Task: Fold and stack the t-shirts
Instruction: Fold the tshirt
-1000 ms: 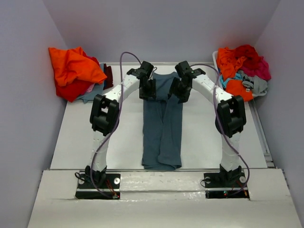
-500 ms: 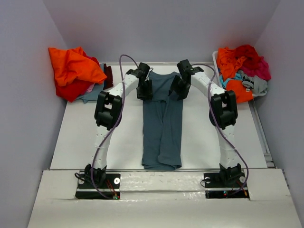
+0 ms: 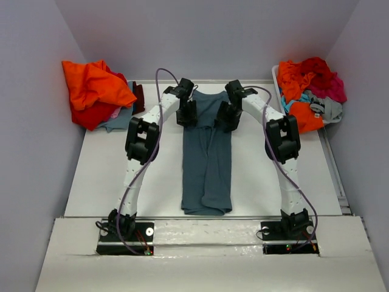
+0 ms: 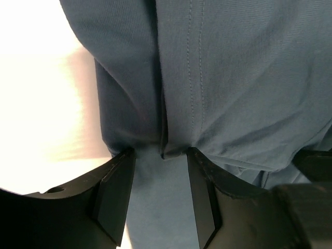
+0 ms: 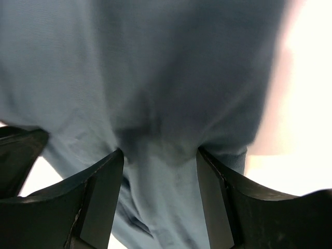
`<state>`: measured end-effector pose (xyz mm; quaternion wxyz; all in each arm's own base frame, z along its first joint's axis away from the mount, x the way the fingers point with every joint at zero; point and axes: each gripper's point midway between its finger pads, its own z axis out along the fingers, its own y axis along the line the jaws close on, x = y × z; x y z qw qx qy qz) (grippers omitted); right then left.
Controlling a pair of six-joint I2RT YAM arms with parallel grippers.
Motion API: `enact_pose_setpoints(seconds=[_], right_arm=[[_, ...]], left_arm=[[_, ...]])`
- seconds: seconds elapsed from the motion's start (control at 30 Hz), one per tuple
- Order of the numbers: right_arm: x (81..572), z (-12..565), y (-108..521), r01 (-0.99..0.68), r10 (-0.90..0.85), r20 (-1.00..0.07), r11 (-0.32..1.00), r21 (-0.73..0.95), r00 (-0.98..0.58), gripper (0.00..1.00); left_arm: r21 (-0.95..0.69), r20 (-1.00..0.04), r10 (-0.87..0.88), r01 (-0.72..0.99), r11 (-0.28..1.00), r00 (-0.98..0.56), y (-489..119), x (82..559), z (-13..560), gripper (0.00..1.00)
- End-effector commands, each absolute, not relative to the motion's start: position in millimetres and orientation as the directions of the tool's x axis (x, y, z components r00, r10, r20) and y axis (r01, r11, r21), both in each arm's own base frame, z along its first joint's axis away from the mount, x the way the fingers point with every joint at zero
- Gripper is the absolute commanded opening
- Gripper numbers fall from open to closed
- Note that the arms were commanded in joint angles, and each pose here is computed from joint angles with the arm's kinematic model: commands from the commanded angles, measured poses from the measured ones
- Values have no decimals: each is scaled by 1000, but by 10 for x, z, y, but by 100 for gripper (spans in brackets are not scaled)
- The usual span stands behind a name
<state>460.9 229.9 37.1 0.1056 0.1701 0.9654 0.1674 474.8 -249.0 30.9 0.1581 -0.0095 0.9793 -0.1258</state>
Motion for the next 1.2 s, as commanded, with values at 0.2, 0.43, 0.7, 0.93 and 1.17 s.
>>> enact_pose_setpoints(seconds=[0.2, 0.43, 0.7, 0.93, 1.17], right_arm=[[5235, 323, 2282, 241, 357, -216, 872, 425, -909, 65], [5400, 336, 1919, 295, 409, -240, 868, 398, -880, 65], [5415, 378, 1800, 282, 402, -259, 873, 399, -878, 67], [5405, 773, 1813, 202, 362, -330, 879, 431, -872, 68], [5224, 1281, 1839, 121, 309, -412, 898, 422, -857, 70]], left_arm=[[-199, -351, -107, -38, 979, -930, -2246, 5176, -29, 58], [-165, -371, -144, -88, 982, -917, -2000, 5328, -123, 59], [-182, -408, -157, -88, 979, -900, -1976, 5457, -49, 61], [-187, -486, -143, -57, 981, -862, -2003, 5470, 338, 62], [-179, -623, -117, -4, 984, -773, -2157, 5445, 1125, 63]])
